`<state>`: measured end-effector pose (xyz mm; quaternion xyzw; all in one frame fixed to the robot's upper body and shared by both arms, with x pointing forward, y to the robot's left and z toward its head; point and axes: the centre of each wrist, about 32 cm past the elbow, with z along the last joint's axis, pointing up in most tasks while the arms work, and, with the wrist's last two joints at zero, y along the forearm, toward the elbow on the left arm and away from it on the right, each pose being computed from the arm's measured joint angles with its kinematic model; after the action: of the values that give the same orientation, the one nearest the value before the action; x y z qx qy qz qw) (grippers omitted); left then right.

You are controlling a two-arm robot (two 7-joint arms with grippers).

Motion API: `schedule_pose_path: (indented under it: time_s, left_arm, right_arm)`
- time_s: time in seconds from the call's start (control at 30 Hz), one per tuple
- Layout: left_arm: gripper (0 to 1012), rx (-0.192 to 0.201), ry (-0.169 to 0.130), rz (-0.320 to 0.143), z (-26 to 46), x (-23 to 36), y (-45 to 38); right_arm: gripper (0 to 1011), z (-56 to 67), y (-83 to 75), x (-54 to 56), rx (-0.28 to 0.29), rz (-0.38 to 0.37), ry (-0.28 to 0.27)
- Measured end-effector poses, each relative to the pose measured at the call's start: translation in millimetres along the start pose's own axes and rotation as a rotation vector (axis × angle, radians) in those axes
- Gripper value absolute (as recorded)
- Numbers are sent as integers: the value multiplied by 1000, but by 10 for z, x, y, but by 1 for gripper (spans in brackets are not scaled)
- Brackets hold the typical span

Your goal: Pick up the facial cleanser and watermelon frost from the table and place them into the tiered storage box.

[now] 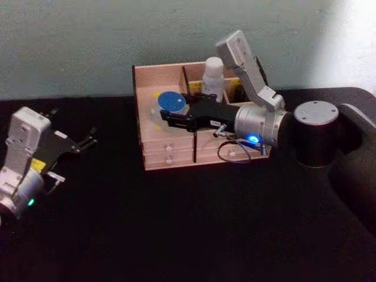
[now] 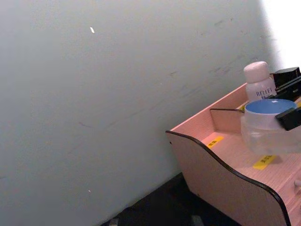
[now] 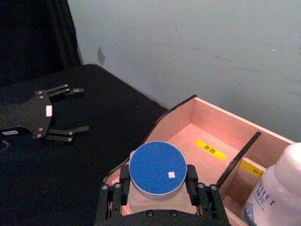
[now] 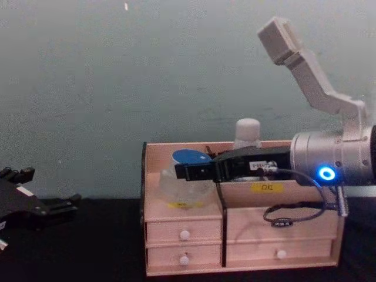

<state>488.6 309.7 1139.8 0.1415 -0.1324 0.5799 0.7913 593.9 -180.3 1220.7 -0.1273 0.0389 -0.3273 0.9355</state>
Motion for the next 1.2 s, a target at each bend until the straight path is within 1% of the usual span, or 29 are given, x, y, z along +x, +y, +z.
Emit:
schedule_pose_path:
  time_s: [0.3, 0.67, 0.97, 1.2]
  left_arm:
    - [1001, 0, 0, 0, 0, 0, 0]
    - [1001, 0, 0, 0, 0, 0, 0]
    - [1001, 0, 0, 0, 0, 0, 0]
    - [1001, 0, 0, 0, 0, 0, 0]
  right_arm:
    - [718, 7, 109, 27, -14, -1, -1]
    - [717, 17, 234, 49, -28, -9, 15]
    - [718, 15, 285, 61, -39, -20, 17]
    - [718, 9, 291, 73, -42, -24, 22]
